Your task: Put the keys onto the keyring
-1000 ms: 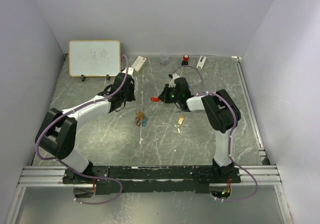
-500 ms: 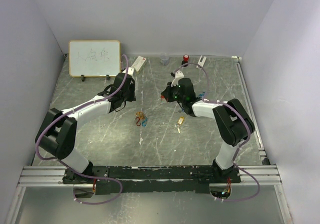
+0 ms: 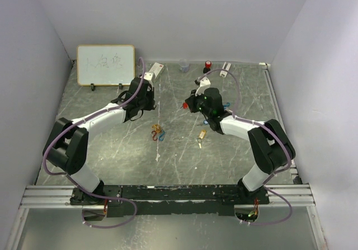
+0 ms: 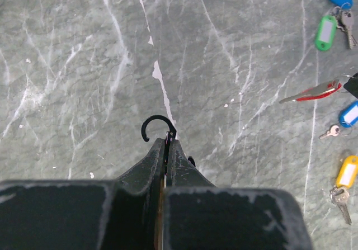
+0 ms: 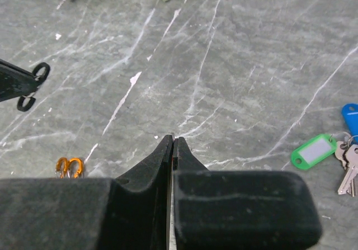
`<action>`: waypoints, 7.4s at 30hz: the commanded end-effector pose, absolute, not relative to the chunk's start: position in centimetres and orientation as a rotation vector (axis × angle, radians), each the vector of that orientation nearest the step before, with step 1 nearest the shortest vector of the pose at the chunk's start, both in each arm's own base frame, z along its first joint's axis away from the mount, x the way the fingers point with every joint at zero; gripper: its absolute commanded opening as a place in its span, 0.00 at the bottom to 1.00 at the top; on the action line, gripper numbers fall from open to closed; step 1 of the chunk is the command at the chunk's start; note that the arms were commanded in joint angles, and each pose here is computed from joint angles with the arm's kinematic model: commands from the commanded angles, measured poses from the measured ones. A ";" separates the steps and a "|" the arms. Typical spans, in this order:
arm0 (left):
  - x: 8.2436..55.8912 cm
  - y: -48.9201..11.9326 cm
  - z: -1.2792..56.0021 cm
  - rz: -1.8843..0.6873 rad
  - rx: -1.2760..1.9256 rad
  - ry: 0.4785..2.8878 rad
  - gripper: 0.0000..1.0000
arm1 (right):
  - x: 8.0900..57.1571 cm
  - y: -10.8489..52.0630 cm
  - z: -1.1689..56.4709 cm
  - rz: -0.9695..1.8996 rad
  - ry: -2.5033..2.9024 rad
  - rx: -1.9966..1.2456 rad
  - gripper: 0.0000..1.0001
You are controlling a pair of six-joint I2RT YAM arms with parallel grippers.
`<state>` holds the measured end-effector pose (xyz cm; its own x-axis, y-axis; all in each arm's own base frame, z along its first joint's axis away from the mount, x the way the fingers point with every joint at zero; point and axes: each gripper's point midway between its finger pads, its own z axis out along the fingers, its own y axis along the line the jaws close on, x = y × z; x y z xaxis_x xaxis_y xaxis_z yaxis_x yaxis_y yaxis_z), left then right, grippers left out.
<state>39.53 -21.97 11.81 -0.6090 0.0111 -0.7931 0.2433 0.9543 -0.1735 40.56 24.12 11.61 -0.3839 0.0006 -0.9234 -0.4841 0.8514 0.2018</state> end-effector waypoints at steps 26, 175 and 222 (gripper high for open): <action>38.3 -29.7 13.9 -0.524 0.417 2.119 0.07 | 35.8 26.8 14.7 0.677 1.743 -0.580 0.00; 38.6 -31.7 16.1 -0.493 0.356 2.049 0.07 | 34.9 27.1 14.0 0.599 1.811 -0.463 0.42; 37.0 -31.8 18.6 -0.622 0.351 1.933 0.07 | 36.8 28.8 15.6 1.095 1.811 -0.263 0.24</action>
<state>37.24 -31.10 15.85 -0.4800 0.0171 -0.8771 0.4575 0.8580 -0.2336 35.52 28.93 14.37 -0.5369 0.2363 -0.8099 -0.5909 0.5798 0.5609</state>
